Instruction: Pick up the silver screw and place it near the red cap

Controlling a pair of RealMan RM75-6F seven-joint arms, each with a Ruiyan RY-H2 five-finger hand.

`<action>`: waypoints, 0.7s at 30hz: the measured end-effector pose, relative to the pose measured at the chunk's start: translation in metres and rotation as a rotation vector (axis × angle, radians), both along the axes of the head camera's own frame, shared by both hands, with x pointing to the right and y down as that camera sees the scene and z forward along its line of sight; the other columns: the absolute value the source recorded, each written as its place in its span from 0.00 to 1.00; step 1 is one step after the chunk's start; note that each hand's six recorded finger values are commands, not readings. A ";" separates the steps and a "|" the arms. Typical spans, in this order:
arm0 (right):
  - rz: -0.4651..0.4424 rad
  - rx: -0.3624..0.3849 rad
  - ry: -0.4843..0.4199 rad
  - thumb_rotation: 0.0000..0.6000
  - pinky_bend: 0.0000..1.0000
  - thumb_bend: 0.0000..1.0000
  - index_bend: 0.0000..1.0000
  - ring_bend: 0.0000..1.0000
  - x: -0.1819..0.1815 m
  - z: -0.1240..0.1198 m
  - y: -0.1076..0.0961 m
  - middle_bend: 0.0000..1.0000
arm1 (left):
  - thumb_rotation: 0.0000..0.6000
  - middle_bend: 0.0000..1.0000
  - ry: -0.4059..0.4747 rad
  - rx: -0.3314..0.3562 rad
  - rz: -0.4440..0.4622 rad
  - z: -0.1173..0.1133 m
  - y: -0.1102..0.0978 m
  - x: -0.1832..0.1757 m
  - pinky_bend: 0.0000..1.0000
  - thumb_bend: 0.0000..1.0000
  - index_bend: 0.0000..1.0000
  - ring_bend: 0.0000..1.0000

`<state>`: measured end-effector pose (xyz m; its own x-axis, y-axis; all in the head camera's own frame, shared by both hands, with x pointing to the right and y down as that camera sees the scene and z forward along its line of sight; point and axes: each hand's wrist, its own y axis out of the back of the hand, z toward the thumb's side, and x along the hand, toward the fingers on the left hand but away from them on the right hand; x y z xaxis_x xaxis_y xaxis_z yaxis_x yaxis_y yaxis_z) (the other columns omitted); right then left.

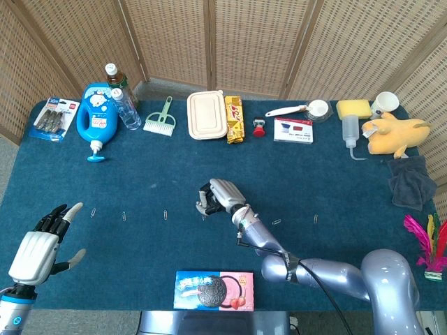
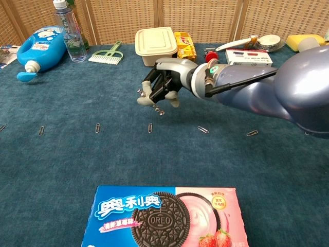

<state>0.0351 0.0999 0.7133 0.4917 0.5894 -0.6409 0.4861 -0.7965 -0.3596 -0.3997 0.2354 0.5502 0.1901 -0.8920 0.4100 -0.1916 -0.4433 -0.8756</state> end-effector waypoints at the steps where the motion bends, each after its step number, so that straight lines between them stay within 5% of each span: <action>1: -0.002 0.002 0.004 1.00 0.80 0.43 0.66 0.95 -0.002 0.001 0.001 0.93 | 1.00 0.18 0.001 0.000 0.000 0.000 0.000 0.000 0.18 0.42 0.00 0.10; 21: -0.044 -0.002 0.081 1.00 0.80 0.43 0.66 0.95 -0.025 0.019 0.020 0.93 | 1.00 0.18 0.003 -0.007 -0.009 0.002 0.003 -0.006 0.18 0.42 0.00 0.10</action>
<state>0.0099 0.1196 0.7319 0.4634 0.5672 -0.6809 0.4200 -0.8171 -0.3949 -0.4054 0.2386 0.5522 0.1830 -0.8910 0.4154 -0.1979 -0.4473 -0.8722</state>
